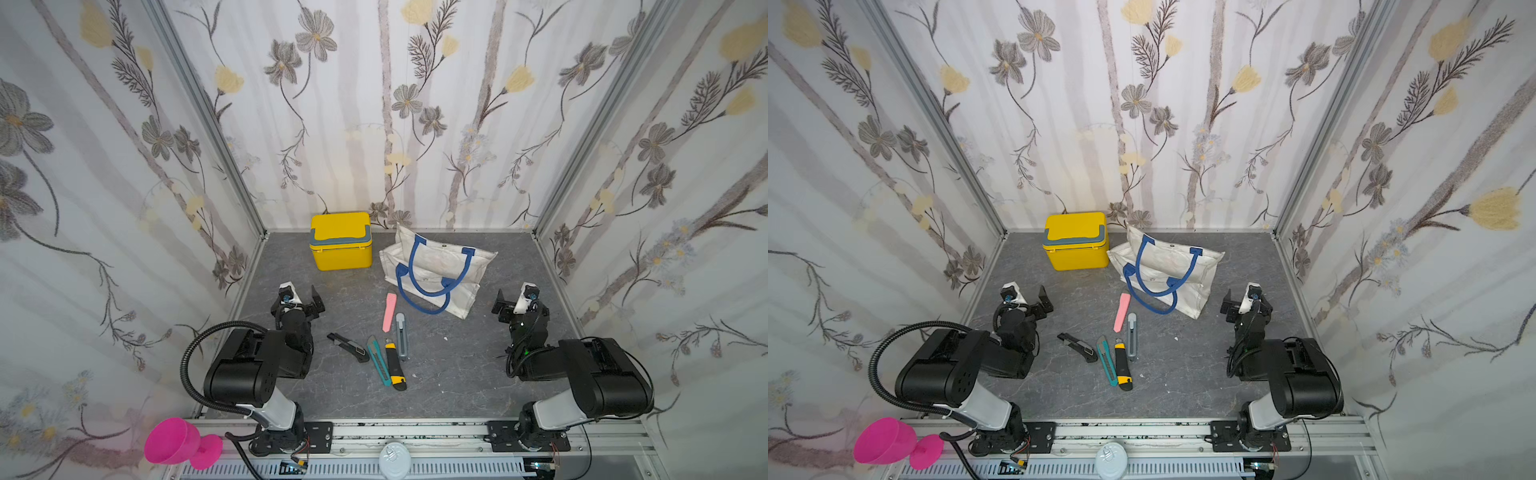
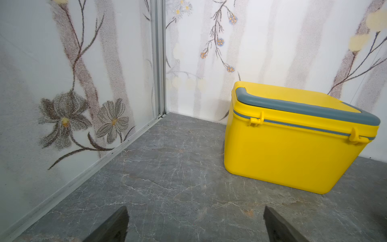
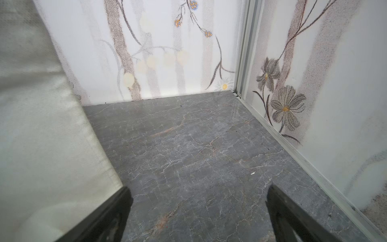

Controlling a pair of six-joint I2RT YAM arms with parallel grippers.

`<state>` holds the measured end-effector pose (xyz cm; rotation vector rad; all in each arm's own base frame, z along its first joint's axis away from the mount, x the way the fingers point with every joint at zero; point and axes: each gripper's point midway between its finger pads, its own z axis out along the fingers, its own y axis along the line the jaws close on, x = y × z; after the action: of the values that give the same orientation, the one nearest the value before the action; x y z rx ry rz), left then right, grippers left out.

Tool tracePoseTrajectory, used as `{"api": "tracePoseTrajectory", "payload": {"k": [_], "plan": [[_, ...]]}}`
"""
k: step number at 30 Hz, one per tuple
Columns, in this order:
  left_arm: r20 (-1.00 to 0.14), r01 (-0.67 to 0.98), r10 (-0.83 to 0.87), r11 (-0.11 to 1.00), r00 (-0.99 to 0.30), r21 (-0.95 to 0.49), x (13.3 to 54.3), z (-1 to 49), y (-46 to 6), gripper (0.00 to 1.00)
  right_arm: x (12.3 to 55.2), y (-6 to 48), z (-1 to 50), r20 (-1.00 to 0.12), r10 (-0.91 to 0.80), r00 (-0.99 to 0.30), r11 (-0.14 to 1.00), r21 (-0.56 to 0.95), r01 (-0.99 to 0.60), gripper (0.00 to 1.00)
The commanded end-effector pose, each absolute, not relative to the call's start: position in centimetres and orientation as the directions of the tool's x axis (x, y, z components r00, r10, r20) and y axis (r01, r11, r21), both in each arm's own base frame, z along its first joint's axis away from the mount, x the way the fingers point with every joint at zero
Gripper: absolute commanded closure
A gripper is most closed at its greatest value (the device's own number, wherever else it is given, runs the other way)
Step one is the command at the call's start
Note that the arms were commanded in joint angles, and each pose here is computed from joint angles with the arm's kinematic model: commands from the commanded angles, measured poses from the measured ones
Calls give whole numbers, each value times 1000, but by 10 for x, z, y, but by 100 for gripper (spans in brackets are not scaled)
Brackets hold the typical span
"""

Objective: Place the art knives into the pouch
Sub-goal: Open the pouch at the center of the board.

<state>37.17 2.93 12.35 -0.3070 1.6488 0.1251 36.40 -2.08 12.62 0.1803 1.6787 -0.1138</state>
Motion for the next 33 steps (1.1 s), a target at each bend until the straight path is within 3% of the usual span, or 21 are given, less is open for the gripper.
{"api": "tracePoseTrajectory", "payload": {"k": [1, 29, 33], "plan": [[-992, -262, -124, 959, -37, -110, 372, 132, 28, 0, 366, -20, 137, -997, 44, -68, 983, 31, 178, 0], [-990, -231, -134, 966, -52, -119, 375, 130, 27, 0, 367, -20, 136, -996, 49, -72, 985, 36, 171, 0], [-995, -182, -90, 980, -37, -82, 370, 150, 14, 0, 362, -30, 144, -996, 65, -52, 971, 51, 233, 0]]}}
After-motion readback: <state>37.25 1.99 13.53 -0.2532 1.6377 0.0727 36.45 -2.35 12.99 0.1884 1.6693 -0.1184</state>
